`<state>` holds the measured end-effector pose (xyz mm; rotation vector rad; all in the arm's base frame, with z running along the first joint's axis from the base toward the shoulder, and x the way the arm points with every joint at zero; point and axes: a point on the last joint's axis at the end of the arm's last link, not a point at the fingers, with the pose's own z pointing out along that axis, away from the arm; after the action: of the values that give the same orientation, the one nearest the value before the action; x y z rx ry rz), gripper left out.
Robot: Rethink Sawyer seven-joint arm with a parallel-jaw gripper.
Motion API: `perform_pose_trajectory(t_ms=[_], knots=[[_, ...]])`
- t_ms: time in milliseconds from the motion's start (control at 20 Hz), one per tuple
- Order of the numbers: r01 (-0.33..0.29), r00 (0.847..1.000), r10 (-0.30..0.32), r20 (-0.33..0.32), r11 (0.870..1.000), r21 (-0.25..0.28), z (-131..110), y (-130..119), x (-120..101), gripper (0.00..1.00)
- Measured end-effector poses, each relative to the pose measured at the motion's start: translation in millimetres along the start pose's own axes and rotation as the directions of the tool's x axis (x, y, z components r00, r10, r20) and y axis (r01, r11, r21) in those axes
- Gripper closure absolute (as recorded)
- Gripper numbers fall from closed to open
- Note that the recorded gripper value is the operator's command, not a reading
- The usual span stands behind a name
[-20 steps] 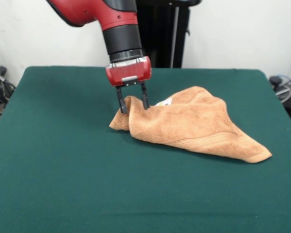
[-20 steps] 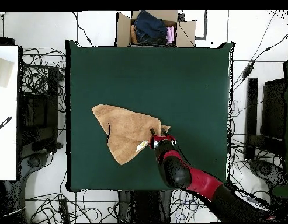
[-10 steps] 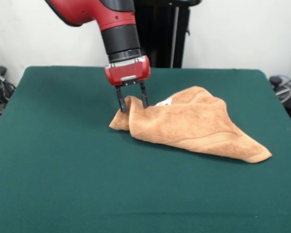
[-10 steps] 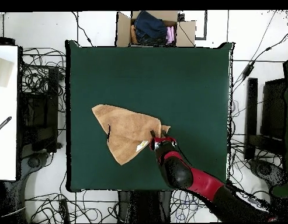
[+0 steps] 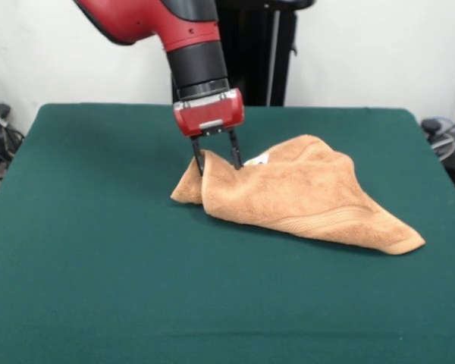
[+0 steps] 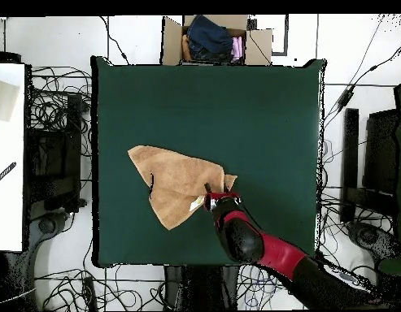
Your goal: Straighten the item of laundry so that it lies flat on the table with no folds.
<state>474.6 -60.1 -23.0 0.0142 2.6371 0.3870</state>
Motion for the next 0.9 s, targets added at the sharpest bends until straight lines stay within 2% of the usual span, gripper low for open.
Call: perform_pose_trajectory(t_ms=[900], knots=[[-0.015,1.000,0.014,-0.015,1.000,-0.022,7.1,7.6,8.5,0.00]])
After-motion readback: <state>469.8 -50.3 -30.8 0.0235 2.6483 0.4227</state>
